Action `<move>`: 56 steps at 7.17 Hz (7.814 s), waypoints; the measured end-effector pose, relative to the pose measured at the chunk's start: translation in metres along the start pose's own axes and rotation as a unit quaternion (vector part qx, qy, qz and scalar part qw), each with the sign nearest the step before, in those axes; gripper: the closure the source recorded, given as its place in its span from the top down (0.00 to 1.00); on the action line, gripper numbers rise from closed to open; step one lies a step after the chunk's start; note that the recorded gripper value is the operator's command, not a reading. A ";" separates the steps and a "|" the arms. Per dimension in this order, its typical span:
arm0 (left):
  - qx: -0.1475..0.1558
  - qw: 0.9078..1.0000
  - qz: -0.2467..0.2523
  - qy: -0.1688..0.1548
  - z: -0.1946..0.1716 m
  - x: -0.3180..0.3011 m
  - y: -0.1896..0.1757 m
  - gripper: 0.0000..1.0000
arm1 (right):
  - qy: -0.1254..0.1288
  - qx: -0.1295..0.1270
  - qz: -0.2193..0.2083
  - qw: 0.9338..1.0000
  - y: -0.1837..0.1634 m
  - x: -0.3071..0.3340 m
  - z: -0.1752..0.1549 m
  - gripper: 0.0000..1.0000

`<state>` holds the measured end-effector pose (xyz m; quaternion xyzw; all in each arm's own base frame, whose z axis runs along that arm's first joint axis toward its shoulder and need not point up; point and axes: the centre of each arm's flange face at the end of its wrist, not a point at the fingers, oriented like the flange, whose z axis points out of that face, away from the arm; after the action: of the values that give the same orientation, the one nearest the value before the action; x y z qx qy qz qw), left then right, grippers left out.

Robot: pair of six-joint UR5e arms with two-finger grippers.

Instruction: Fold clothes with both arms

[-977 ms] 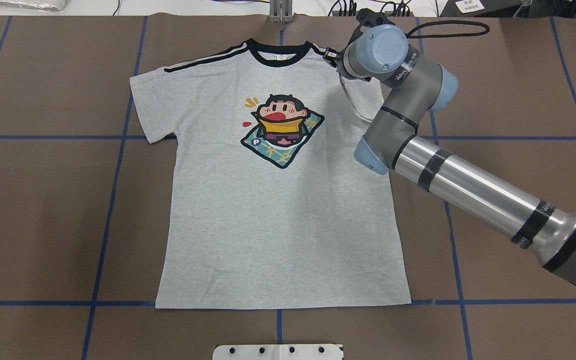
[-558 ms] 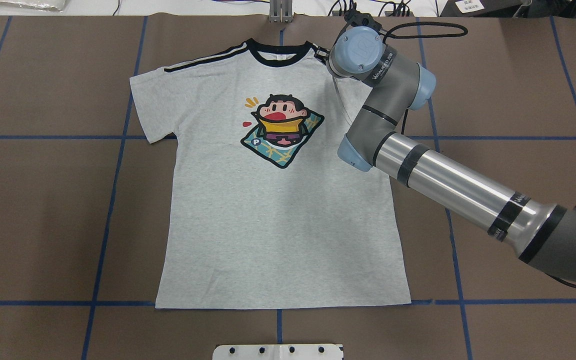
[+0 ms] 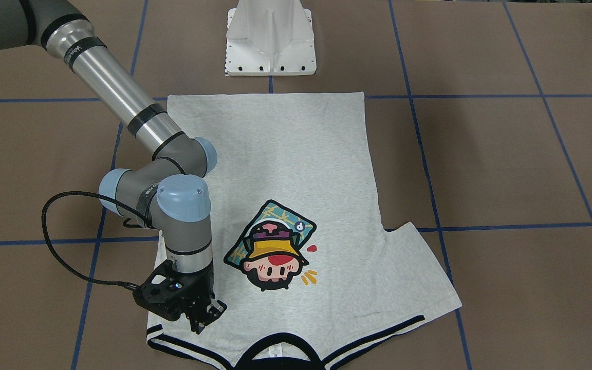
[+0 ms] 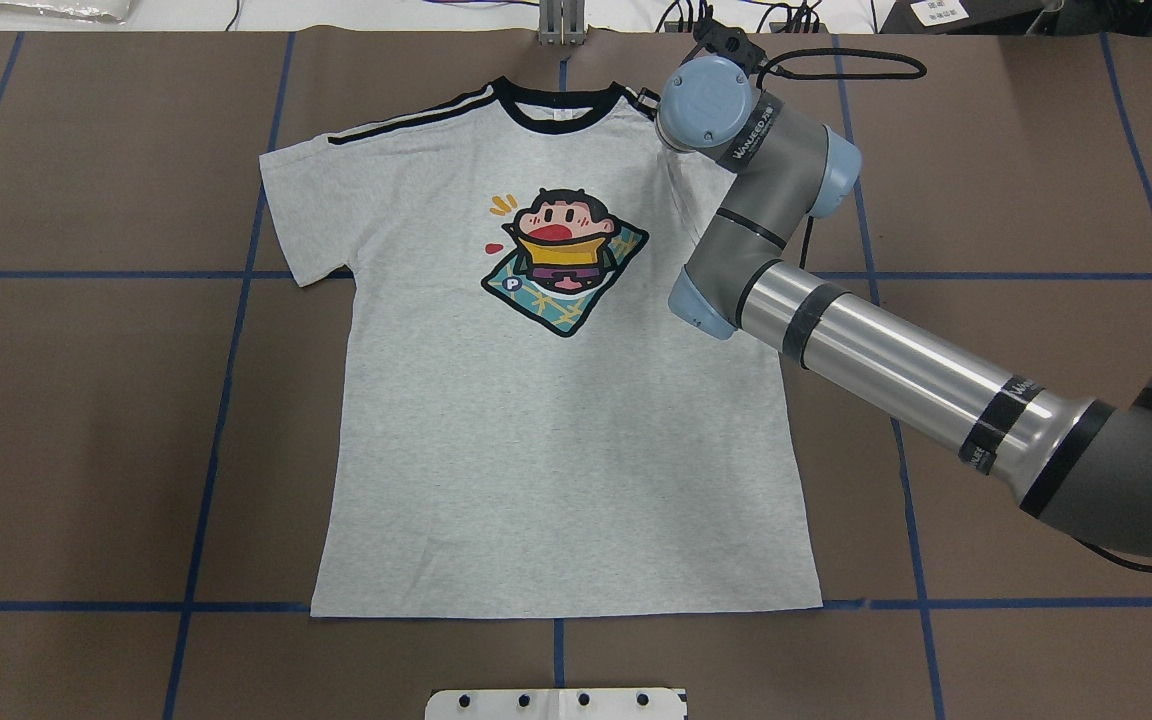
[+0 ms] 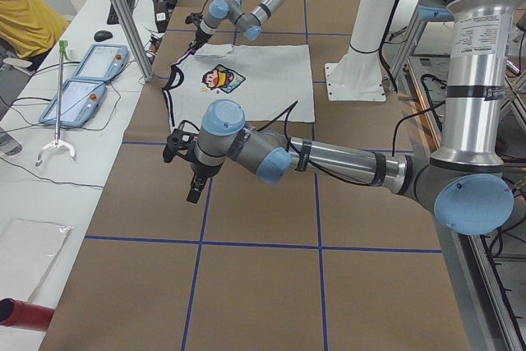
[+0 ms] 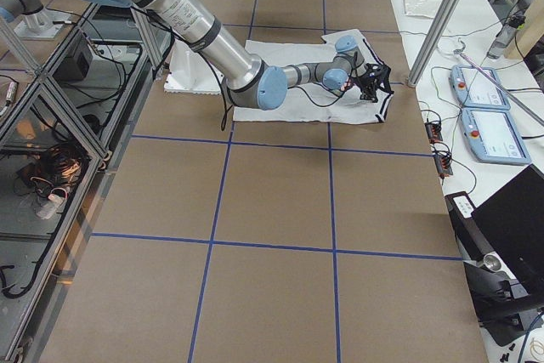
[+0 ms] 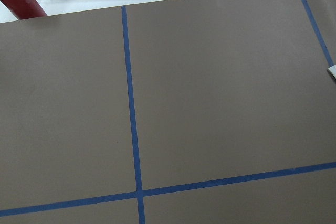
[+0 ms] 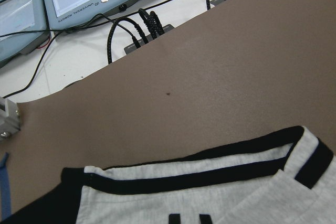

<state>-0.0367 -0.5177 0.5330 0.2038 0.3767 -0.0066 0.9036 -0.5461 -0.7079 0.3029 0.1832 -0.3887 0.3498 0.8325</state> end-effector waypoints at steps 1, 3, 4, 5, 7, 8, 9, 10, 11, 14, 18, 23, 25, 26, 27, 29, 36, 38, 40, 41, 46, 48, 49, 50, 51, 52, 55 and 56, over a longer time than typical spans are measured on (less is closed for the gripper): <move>-0.003 1.000 -0.001 0.001 0.004 0.002 0.000 1.00 | -0.006 0.000 0.003 1.000 -0.001 -0.010 -0.006 1.00; -0.015 0.999 -0.043 0.013 0.028 0.032 -0.017 1.00 | -0.022 -0.010 0.006 1.000 -0.004 -0.034 -0.033 1.00; -0.023 0.997 -0.062 0.026 0.052 0.061 -0.029 1.00 | -0.019 -0.020 0.004 1.000 -0.005 -0.041 -0.056 1.00; -0.031 0.995 -0.080 0.040 0.081 0.090 -0.046 1.00 | -0.020 -0.033 0.003 0.999 -0.005 -0.031 -0.078 1.00; -0.050 0.989 -0.119 0.066 0.142 0.154 -0.090 0.87 | -0.042 -0.074 -0.003 0.996 -0.014 0.016 -0.118 1.00; -0.054 0.986 -0.138 0.077 0.173 0.181 -0.108 0.81 | -0.054 -0.087 -0.007 0.995 -0.018 0.041 -0.135 1.00; -0.047 0.983 -0.155 0.084 0.204 0.202 -0.119 0.80 | -0.062 -0.092 -0.008 0.994 -0.021 0.062 -0.149 1.00; -0.031 0.982 -0.167 0.079 0.232 0.223 -0.125 0.76 | -0.066 -0.095 -0.008 0.993 -0.024 0.079 -0.158 1.00; -0.018 0.982 -0.175 0.070 0.256 0.246 -0.129 0.71 | -0.067 -0.096 -0.008 0.993 -0.025 0.091 -0.161 1.00; -0.006 0.981 -0.182 0.063 0.299 0.284 -0.139 0.53 | -0.061 -0.092 -0.011 0.994 -0.023 0.104 -0.157 1.00; -0.008 0.982 -0.180 0.049 0.321 0.294 -0.140 0.41 | -0.059 -0.089 -0.013 0.994 -0.020 0.107 -0.154 1.00; -0.007 0.983 -0.178 0.043 0.327 0.298 -0.138 0.00 | -0.062 -0.088 -0.012 0.994 -0.021 0.106 -0.157 1.00; -0.002 0.983 -0.173 0.058 0.312 0.313 -0.146 0.00 | -0.062 -0.088 -0.012 0.994 -0.022 0.105 -0.157 1.00; -0.002 0.983 -0.170 0.074 0.289 0.334 -0.155 0.00 | -0.062 -0.089 -0.012 0.994 -0.022 0.105 -0.158 1.00; -0.007 0.981 -0.177 0.085 0.268 0.359 -0.163 0.00 | -0.063 -0.089 -0.012 0.994 -0.023 0.104 -0.159 1.00; -0.009 0.974 -0.206 0.096 0.257 0.418 -0.159 0.00 | -0.062 -0.089 -0.012 0.994 -0.023 0.104 -0.158 1.00; 0.067 0.967 -0.234 0.076 0.306 0.512 -0.173 0.00 | -0.055 -0.090 -0.011 0.994 -0.022 0.110 -0.153 1.00; 0.069 0.966 -0.236 0.080 0.306 0.522 -0.172 0.46 | -0.055 -0.092 -0.011 0.994 -0.023 0.112 -0.153 1.00; 0.071 0.966 -0.235 0.081 0.309 0.525 -0.170 0.55 | -0.054 -0.092 -0.010 0.994 -0.023 0.114 -0.153 1.00; 0.072 0.966 -0.234 0.085 0.307 0.529 -0.169 0.57 | -0.057 -0.092 -0.011 0.994 -0.023 0.113 -0.157 1.00; 0.027 0.962 -0.207 0.174 0.200 0.491 -0.084 0.59 | -0.022 -0.157 -0.014 0.987 0.068 0.166 -0.262 0.99; -0.004 0.959 -0.202 0.199 0.127 0.473 -0.033 0.62 | 0.006 -0.181 0.013 0.983 0.131 0.214 -0.289 0.87; -0.011 0.958 -0.201 0.207 0.107 0.468 -0.020 0.62 | 0.020 -0.180 0.023 0.983 0.160 0.236 -0.296 0.90; -0.014 0.957 -0.199 0.211 0.099 0.467 -0.014 0.63 | 0.033 -0.178 0.030 0.983 0.180 0.252 -0.299 0.92; -0.014 0.956 -0.198 0.213 0.095 0.467 -0.012 0.63 | 0.053 -0.177 0.043 0.982 0.199 0.268 -0.297 0.93; -0.012 0.956 -0.198 0.214 0.095 0.468 -0.011 0.64 | 0.077 -0.175 0.060 0.980 0.222 0.286 -0.290 0.92; -0.011 0.957 -0.197 0.213 0.096 0.469 -0.010 0.64 | 0.120 -0.175 0.085 0.974 0.283 0.316 -0.276 0.85; -0.011 0.957 -0.197 0.213 0.096 0.469 -0.010 0.64 | 0.125 -0.178 0.082 0.973 0.292 0.320 -0.276 0.82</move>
<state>0.3626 -0.4963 0.2702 0.1125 0.5928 -0.1369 0.7856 -0.4693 -0.2069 0.3869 -0.0451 -0.3509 0.3621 0.8624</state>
